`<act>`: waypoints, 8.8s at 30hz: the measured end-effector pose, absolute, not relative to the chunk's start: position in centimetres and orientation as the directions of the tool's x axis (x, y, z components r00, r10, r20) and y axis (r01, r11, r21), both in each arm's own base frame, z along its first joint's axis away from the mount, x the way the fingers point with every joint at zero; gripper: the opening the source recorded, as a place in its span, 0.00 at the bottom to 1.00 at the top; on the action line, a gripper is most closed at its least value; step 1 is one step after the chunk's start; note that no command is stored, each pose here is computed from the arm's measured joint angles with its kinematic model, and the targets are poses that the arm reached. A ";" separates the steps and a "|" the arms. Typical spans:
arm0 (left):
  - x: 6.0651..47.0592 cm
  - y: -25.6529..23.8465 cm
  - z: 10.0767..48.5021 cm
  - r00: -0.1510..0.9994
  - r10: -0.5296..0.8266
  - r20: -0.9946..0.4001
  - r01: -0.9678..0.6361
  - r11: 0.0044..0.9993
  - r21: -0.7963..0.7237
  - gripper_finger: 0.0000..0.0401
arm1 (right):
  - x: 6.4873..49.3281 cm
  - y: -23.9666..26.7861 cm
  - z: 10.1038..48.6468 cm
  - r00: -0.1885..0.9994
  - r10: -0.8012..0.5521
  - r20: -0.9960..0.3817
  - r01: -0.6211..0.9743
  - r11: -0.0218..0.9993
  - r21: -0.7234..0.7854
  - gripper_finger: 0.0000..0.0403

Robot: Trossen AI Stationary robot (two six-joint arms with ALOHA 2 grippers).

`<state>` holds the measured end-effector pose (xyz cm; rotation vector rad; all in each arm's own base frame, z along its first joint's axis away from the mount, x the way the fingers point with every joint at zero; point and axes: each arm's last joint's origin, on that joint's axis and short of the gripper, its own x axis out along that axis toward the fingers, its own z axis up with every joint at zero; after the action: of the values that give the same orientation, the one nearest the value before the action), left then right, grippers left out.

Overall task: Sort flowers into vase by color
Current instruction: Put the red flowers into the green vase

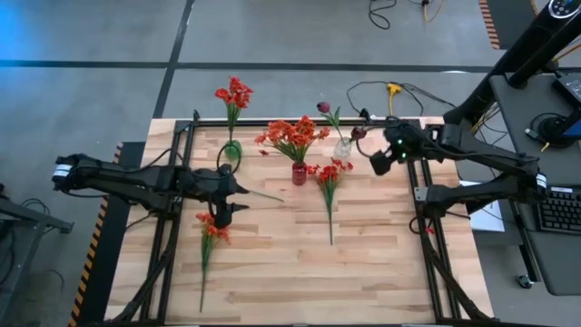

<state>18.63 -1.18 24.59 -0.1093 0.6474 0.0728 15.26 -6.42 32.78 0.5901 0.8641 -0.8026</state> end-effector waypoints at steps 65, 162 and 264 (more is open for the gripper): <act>18.0 -9.0 27.6 0.902 -0.356 -0.243 0.356 0.933 -0.046 0.54 | 33.9 -0.7 13.5 0.120 -0.326 -0.938 0.911 0.412 -0.027 0.36; 24.4 -8.8 25.6 0.999 0.021 -0.024 -0.018 0.994 0.103 0.54 | 34.7 7.8 24.0 0.964 0.221 0.149 -0.174 0.945 -0.279 0.08; 18.6 1.6 31.7 0.815 0.537 -0.219 -0.489 0.839 0.239 0.01 | 32.3 4.9 25.7 0.978 -0.165 -0.130 0.141 0.974 -0.176 0.51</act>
<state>18.65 1.61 31.74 0.1751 0.2845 0.5504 32.25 4.87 25.67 -0.1665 0.1442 -0.1546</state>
